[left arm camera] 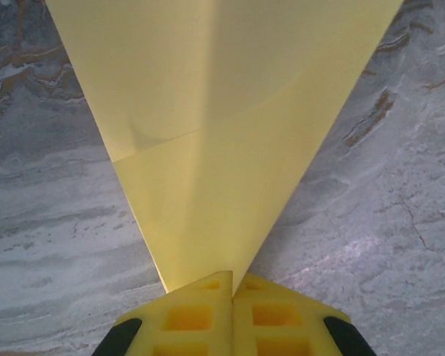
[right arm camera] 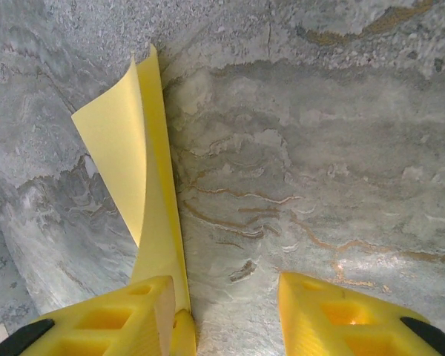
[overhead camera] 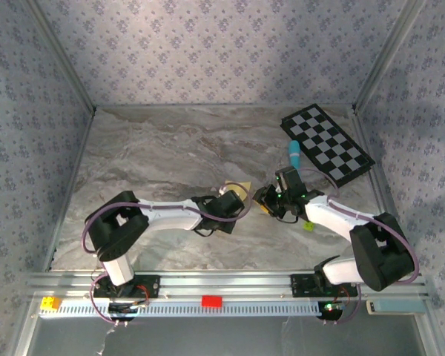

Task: Fold a paper plane with a square sheet of paper (pick it up from the middle)
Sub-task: Fold the wing for the fifth time at the center of the table.

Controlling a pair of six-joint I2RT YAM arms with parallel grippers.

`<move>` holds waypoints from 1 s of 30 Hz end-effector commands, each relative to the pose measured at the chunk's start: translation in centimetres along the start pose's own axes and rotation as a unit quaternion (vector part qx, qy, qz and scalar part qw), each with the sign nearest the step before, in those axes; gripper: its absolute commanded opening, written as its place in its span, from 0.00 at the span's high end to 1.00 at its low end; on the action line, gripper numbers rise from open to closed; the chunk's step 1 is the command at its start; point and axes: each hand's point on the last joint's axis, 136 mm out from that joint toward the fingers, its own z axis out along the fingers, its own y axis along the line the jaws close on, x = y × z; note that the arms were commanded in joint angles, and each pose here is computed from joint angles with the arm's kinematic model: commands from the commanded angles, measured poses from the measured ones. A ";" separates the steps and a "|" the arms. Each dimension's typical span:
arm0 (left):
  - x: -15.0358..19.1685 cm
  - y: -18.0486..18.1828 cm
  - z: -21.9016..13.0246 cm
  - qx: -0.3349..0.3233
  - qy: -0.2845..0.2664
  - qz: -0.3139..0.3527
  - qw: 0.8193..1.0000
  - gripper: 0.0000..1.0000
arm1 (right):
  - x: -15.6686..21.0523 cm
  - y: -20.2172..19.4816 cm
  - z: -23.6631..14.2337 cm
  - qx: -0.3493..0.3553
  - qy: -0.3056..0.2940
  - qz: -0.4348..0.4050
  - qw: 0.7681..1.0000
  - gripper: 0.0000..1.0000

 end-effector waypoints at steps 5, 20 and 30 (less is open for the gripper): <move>1.2 0.0 0.0 0.076 0.019 -0.033 0.996 1.00 | 0.6 2.1 -0.2 -0.033 -0.030 -0.106 0.993 0.64; 1.4 0.6 -0.3 0.243 0.037 -0.113 0.963 1.00 | 3.8 6.2 1.3 -0.132 0.033 -0.200 0.970 0.79; 1.9 0.9 -0.2 0.278 0.063 -0.132 0.950 1.00 | 5.1 8.0 3.7 -0.156 0.075 -0.227 0.958 0.88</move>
